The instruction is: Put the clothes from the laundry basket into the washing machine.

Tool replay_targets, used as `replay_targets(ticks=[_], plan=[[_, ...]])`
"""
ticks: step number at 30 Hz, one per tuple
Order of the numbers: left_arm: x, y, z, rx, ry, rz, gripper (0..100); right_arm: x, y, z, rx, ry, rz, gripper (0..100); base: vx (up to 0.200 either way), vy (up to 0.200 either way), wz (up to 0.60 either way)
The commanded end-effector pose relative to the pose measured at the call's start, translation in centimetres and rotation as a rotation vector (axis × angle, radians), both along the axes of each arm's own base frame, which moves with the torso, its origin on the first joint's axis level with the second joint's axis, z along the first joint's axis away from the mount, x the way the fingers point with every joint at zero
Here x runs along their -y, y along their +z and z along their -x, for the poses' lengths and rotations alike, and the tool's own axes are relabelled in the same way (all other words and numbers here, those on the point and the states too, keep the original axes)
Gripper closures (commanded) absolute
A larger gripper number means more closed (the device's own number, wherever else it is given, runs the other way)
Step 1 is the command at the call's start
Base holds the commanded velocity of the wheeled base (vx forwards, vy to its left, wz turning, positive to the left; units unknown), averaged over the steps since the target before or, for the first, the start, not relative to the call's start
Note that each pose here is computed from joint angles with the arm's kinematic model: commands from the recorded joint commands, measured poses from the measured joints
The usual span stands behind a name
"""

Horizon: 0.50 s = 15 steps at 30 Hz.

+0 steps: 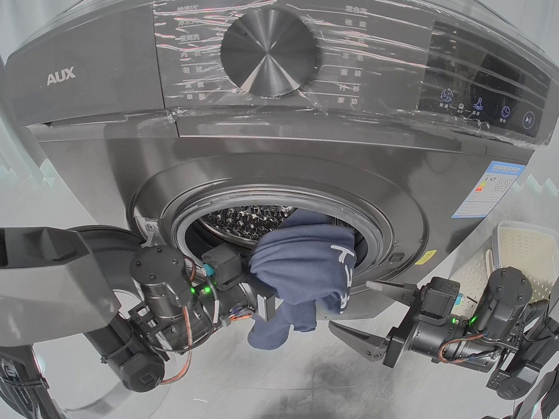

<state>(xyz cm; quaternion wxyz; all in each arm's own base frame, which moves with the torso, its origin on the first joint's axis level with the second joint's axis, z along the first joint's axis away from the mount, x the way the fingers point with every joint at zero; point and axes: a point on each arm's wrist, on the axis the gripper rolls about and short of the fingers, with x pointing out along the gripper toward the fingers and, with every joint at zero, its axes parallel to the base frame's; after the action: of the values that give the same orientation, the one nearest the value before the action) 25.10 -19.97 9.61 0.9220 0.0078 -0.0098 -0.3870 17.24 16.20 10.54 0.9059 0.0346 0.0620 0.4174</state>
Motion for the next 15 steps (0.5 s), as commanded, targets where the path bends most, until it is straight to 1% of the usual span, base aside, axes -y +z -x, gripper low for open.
replay_targets(ticks=[1,4,5,6,8,9,10,12,15], plan=[[1.5,-2.4,-3.7,-0.023,0.038,0.019,100,0.3,0.2,0.5,0.001,0.005,-0.001,0,0.000,0.000,0.00],[2.5,-3.0,-5.7,-0.007,0.050,0.051,100,0.3,0.1,0.6,-0.001,0.008,0.001,0,0.000,0.000,0.00],[2.6,-3.1,-5.9,-0.004,0.051,0.055,100,0.3,0.1,0.6,-0.002,0.010,0.002,0,0.000,0.000,0.00],[3.2,-3.2,-6.9,0.010,0.058,0.078,100,0.2,0.1,0.7,-0.002,0.014,0.002,0,0.000,0.000,0.00],[3.5,-3.1,-7.5,0.022,0.071,0.095,100,0.2,0.1,0.7,-0.002,0.016,0.002,0,0.000,0.000,0.00],[4.0,-3.3,-8.2,0.031,0.097,0.118,100,0.1,0.0,0.8,-0.004,0.022,0.004,0,0.000,0.000,0.00],[4.2,-3.4,-8.7,0.038,0.110,0.130,100,0.0,0.0,0.9,-0.004,0.025,0.004,0,0.000,0.000,0.00],[4.7,-3.6,-9.6,0.052,0.130,0.147,100,-0.1,0.0,1.0,-0.007,0.029,0.005,0,0.000,0.000,0.00],[4.9,-3.9,-10.4,0.066,0.142,0.158,100,-0.2,0.0,1.1,-0.009,0.039,0.007,0,0.000,0.000,0.00]])
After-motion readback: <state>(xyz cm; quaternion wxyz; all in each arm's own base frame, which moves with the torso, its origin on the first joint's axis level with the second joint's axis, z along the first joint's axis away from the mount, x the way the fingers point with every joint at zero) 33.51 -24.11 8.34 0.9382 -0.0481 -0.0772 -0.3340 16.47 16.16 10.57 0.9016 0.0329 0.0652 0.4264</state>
